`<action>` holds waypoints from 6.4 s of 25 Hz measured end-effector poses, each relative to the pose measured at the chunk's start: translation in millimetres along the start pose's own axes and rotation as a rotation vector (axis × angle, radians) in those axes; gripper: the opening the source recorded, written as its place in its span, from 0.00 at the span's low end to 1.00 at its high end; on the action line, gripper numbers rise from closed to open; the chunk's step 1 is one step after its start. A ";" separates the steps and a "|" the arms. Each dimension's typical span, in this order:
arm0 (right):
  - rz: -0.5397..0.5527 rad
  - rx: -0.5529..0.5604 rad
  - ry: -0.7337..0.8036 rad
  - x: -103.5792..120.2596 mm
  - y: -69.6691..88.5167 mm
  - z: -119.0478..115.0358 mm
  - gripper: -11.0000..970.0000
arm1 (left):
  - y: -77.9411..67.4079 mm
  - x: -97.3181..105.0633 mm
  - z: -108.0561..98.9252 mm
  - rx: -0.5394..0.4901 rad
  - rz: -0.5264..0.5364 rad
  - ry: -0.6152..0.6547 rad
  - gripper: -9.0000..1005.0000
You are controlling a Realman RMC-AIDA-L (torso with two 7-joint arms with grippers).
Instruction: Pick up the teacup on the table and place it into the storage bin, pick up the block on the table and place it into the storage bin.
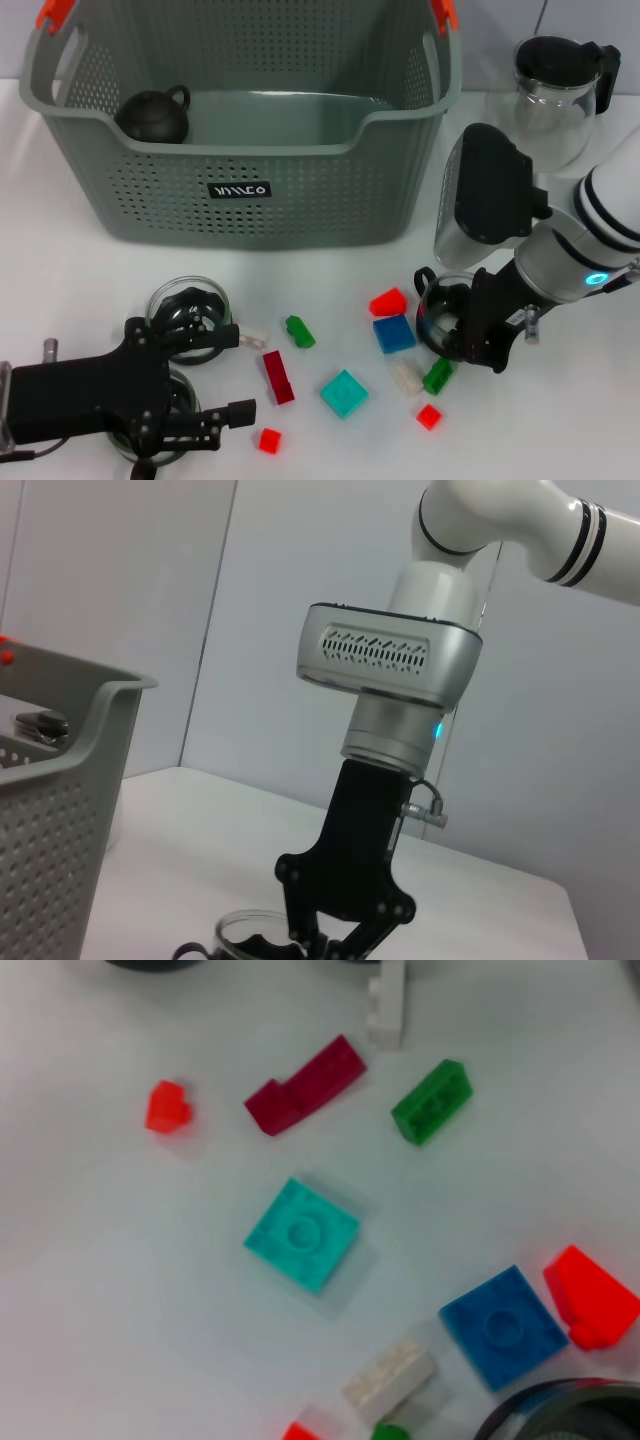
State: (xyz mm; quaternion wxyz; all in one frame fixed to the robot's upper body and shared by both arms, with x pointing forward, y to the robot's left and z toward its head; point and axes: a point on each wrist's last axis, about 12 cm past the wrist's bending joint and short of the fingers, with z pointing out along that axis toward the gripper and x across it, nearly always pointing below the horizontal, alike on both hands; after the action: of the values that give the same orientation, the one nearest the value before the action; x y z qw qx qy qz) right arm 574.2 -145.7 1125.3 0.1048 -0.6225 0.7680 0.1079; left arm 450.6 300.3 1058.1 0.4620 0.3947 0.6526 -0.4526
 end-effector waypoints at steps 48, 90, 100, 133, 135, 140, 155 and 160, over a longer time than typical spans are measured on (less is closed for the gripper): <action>0.468 0.282 -0.555 -129.1 -95.3 -37.3 0.07 | 0.3 0.5 5.1 0.007 -0.013 -0.007 0.84; 0.138 0.138 -1.548 62.3 -23.0 -92.9 0.41 | 2.5 0.0 1.9 -0.023 -0.011 -0.018 0.84; 0.172 -0.030 -1.078 150.7 42.5 -16.4 0.43 | 5.5 -5.0 -4.9 -0.019 -0.042 -0.004 0.84; 0.233 -0.190 -0.918 148.3 36.3 -2.5 0.68 | 29.3 -145.6 106.7 -0.240 0.034 1.031 0.77; 0.235 -0.188 -0.919 148.7 36.1 -2.8 0.68 | 28.3 -139.3 112.3 -0.266 0.047 1.063 0.77; 0.237 -0.189 -0.918 148.8 35.4 -3.6 0.68 | 29.1 -123.0 121.4 -0.299 0.057 1.109 0.75; 0.243 -0.191 -0.923 151.2 36.4 -4.7 0.68 | 38.1 -106.5 135.0 -0.397 0.032 1.150 0.60; 0.243 -0.190 -0.922 151.5 35.9 -5.2 0.68 | 37.4 -106.5 135.8 -0.401 0.043 1.158 0.43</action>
State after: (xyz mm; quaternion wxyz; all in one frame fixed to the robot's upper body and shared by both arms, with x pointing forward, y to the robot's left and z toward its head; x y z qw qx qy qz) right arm 508.1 -281.4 1086.8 0.3633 -0.4225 0.6955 0.4535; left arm 546.8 170.6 1129.7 0.1067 0.4949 0.8621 -0.0238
